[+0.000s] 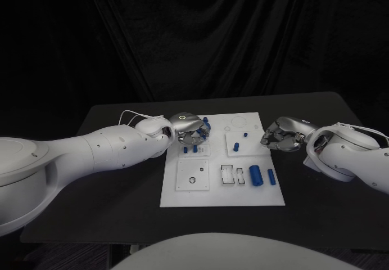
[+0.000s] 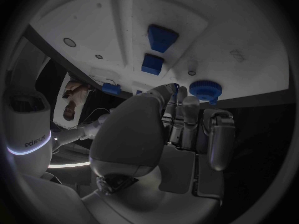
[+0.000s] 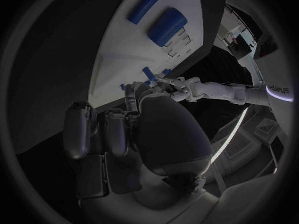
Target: Assemble the parts on the task board
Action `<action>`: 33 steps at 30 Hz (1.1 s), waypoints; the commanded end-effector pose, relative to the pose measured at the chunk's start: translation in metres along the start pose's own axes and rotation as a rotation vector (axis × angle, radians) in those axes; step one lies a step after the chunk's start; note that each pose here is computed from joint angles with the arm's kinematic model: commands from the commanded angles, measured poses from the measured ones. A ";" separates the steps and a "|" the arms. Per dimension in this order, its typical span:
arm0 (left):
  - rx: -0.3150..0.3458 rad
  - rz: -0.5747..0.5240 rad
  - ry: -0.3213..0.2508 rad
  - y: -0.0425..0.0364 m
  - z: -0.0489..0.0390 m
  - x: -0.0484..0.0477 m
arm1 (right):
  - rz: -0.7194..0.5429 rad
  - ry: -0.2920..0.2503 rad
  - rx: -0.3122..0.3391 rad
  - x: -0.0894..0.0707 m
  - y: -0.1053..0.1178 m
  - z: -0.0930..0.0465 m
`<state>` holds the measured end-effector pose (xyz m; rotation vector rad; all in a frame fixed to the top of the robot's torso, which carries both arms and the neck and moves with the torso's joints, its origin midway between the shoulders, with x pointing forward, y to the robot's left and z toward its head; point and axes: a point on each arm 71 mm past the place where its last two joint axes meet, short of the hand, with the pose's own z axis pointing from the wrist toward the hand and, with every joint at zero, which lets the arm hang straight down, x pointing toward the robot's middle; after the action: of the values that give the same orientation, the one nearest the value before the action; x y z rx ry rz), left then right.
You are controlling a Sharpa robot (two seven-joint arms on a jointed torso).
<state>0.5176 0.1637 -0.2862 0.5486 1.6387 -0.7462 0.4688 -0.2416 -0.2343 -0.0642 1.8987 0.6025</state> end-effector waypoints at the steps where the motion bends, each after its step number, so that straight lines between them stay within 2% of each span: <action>1: 0.030 0.021 -0.063 -0.0035 -0.0027 -0.0081 | 0.001 0.006 0.022 0.001 -0.002 -0.001; 8: 0.022 0.007 -0.062 -0.0024 -0.0152 -0.0147 | 0.000 0.009 0.022 0.001 -0.002 0.000; 18: 0.002 -0.010 -0.029 0.0039 -0.0319 -0.0142 | -0.001 0.010 0.025 0.001 -0.003 0.000; 33: -0.023 -0.013 0.001 0.0095 -0.0343 -0.0073 | 0.000 0.014 0.025 0.001 -0.004 -0.001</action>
<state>0.5029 0.1958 -0.2754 0.5162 1.6362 -0.7378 0.4693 -0.2432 -0.2351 -0.0632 1.9069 0.5966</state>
